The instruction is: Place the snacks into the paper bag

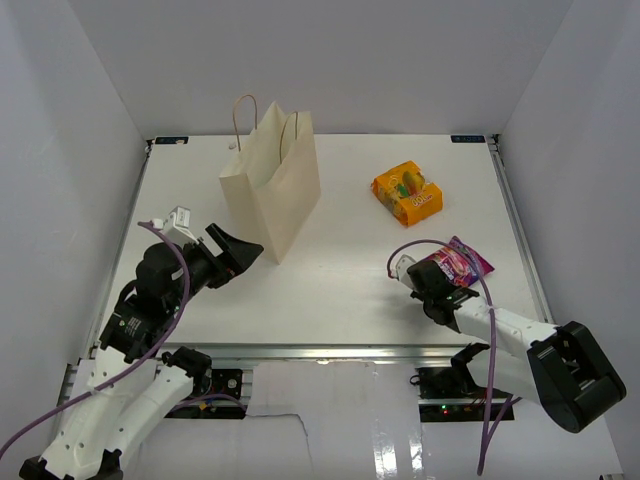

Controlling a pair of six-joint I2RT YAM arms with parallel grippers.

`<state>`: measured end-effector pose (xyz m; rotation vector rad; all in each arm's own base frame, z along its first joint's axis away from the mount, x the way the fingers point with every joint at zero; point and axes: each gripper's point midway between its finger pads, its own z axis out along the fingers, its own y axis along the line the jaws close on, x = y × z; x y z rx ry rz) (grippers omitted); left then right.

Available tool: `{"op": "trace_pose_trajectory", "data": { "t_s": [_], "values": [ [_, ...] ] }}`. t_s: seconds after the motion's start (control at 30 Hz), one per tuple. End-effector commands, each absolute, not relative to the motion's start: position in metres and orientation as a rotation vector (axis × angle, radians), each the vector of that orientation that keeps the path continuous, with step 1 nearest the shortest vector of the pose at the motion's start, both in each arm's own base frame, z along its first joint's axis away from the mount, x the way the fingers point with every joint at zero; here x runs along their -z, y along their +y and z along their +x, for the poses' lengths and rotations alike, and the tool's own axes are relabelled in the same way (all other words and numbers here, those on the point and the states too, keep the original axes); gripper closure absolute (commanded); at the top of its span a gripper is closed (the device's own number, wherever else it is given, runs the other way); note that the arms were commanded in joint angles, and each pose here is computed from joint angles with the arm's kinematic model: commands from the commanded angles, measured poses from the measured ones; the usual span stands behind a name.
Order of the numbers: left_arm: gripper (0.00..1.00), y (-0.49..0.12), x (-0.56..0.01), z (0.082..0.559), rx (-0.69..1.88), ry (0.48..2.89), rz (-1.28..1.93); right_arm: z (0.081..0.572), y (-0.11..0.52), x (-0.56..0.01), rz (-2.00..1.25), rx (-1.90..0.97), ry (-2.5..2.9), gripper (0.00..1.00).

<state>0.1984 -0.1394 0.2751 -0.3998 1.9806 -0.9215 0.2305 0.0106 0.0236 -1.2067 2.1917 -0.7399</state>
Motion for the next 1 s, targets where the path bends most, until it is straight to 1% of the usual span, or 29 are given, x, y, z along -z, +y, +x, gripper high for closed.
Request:
{"op": "trace_pose_trajectory", "data": {
  "t_s": [0.0, 0.17, 0.2, 0.3, 0.33, 0.4, 0.43, 0.5, 0.53, 0.57, 0.6, 0.63, 0.7, 0.73, 0.77, 0.83, 0.87, 0.9, 0.97],
  "values": [
    [0.02, -0.141, -0.295, 0.197, 0.954, 1.935, -0.375, 0.231, 0.019, -0.028, -1.228, 0.69, 2.199, 0.92],
    [0.02, -0.14, -0.297, 0.194, 0.95, 1.936, -0.366, 0.236, 0.033, -0.056, -1.299, 0.604, 2.17, 0.92],
    [0.02, -0.14, -0.3, 0.194, 0.953, 1.93, -0.362, 0.246, 0.047, -0.075, -1.287, 0.548, 2.129, 0.92],
    [0.02, -0.14, -0.302, 0.194, 0.948, 1.927, -0.351, 0.252, 0.068, -0.106, -1.324, 0.412, 2.07, 0.92],
    [0.02, -0.139, -0.305, 0.194, 0.945, 1.922, -0.349, 0.263, 0.081, -0.139, -1.296, 0.369, 1.997, 0.92],
    [0.02, -0.138, -0.307, 0.194, 0.937, 1.918, -0.34, 0.266, 0.103, -0.169, -1.315, 0.249, 1.914, 0.92],
    [0.02, -0.137, -0.309, 0.195, 0.929, 1.912, -0.34, 0.274, 0.115, -0.206, -1.277, 0.213, 1.84, 0.92],
    [0.02, -0.135, -0.311, 0.195, 0.915, 1.908, -0.334, 0.27, 0.138, -0.233, -1.283, 0.069, 1.793, 0.92],
    [0.02, -0.134, -0.313, 0.196, 0.908, 1.901, -0.338, 0.274, 0.148, -0.27, -1.241, 0.027, 1.727, 0.92],
    [0.02, -0.134, -0.314, 0.197, 0.905, 1.9, -0.336, 0.268, 0.165, -0.284, -1.246, -0.09, 1.693, 0.92],
    [0.02, -0.133, -0.316, 0.197, 0.9, 1.896, -0.336, 0.266, 0.174, -0.292, -1.255, -0.148, 1.69, 0.92],
    [0.02, -0.132, -0.318, 0.198, 0.895, 1.89, -0.334, 0.265, 0.184, -0.326, -1.228, -0.196, 1.623, 0.92],
    [0.02, -0.131, -0.325, 0.2, 0.884, 1.876, -0.33, 0.255, 0.208, -0.351, -1.238, -0.361, 1.567, 0.92],
    [0.02, -0.131, -0.328, 0.201, 0.88, 1.871, -0.321, 0.253, 0.215, -0.382, -1.221, -0.396, 1.488, 0.92],
    [0.02, -0.129, -0.337, 0.201, 0.873, 1.851, -0.32, 0.246, 0.226, -0.397, -1.231, -0.459, 1.436, 0.92],
    [0.02, -0.127, -0.343, 0.207, 0.845, 1.84, -0.321, 0.25, 0.242, -0.421, -1.208, -0.52, 1.385, 0.92],
    [0.02, -0.126, -0.351, 0.207, 0.847, 1.824, -0.313, 0.245, 0.246, -0.453, -1.188, -0.541, 1.305, 0.92],
    [0.02, -0.126, -0.354, 0.208, 0.844, 1.821, -0.31, 0.252, 0.256, -0.459, -1.178, -0.575, 1.301, 0.92],
    [0.02, -0.127, -0.358, 0.211, 0.837, 1.822, -0.305, 0.254, 0.269, -0.492, -1.152, -0.612, 1.208, 0.92]
  ]
}}
